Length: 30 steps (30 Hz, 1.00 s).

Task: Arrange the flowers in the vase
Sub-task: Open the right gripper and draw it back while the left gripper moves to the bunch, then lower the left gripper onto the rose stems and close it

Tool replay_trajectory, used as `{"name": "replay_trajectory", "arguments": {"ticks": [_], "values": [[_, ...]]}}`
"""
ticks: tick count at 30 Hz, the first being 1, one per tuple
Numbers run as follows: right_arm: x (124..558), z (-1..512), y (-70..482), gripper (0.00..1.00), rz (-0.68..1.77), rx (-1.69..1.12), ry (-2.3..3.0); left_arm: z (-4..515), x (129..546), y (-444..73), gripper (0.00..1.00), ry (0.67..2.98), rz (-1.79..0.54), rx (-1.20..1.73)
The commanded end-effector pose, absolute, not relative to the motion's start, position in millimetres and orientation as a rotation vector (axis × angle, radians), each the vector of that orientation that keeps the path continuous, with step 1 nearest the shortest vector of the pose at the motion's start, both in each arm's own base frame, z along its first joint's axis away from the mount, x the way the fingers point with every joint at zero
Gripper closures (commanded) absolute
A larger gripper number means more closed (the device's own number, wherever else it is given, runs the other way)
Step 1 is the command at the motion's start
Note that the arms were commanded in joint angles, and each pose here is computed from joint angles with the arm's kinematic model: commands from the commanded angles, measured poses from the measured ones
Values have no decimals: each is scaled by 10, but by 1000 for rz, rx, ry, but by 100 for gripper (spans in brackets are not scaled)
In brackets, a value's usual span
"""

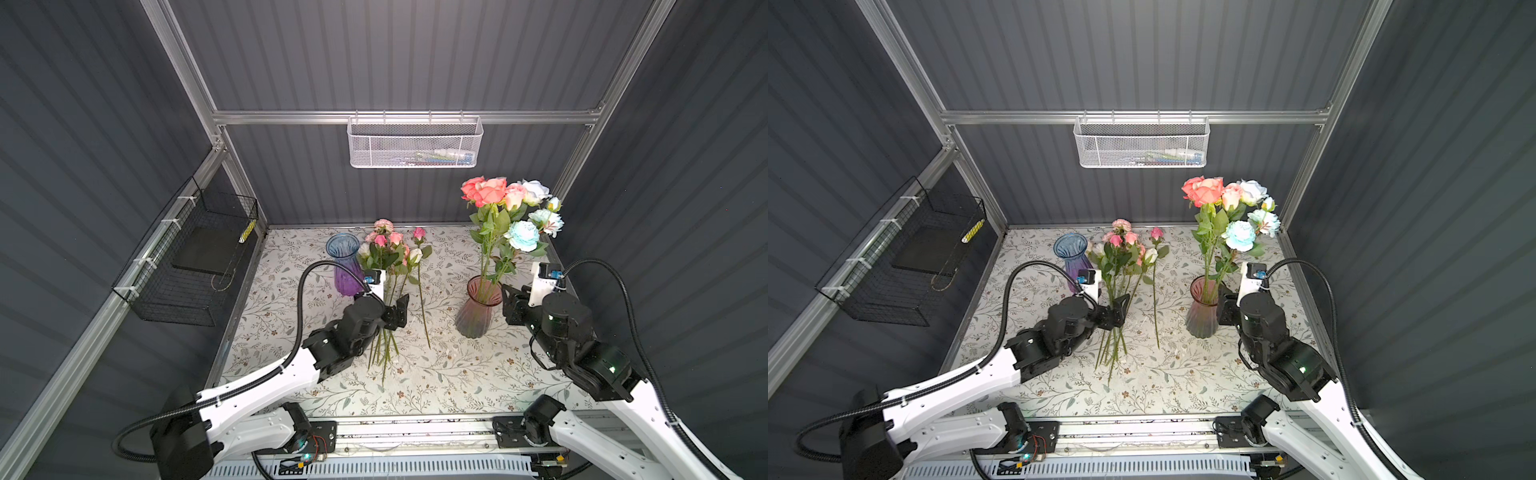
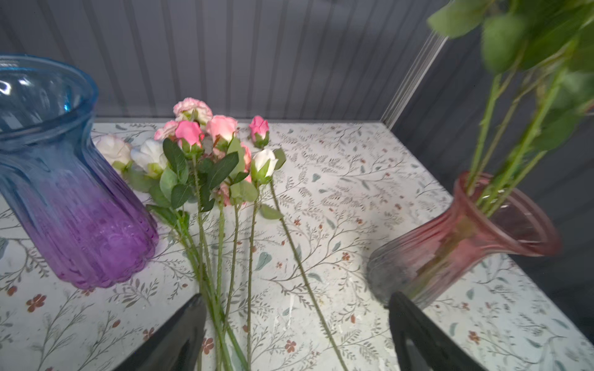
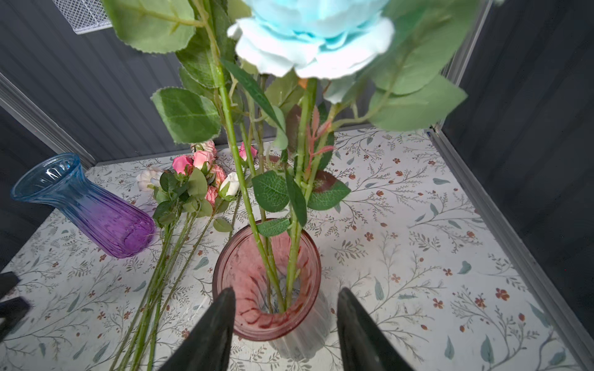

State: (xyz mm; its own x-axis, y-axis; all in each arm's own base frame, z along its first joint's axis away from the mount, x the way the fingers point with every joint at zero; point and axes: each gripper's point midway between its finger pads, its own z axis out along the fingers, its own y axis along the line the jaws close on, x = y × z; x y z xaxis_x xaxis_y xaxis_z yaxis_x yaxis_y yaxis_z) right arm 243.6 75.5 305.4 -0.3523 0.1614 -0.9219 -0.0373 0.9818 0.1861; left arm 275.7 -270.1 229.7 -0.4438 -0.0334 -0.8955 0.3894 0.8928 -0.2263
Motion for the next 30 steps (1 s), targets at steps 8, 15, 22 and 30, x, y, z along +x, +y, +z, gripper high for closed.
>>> {"name": "replay_trajectory", "arguments": {"ticks": [8,15,22,30], "values": [[2273,2921,673,77,234,111,1935,1346,3397,-2733,45,2420,-225,297],[2230,2875,645,75,258,130,1916,804,3563,-2884,54,2574,-34,535],[2240,2712,775,75,326,123,1962,550,3619,-2998,63,2626,-1,631],[2245,2777,755,75,321,126,1940,313,3644,-2930,65,2677,87,622]]}}
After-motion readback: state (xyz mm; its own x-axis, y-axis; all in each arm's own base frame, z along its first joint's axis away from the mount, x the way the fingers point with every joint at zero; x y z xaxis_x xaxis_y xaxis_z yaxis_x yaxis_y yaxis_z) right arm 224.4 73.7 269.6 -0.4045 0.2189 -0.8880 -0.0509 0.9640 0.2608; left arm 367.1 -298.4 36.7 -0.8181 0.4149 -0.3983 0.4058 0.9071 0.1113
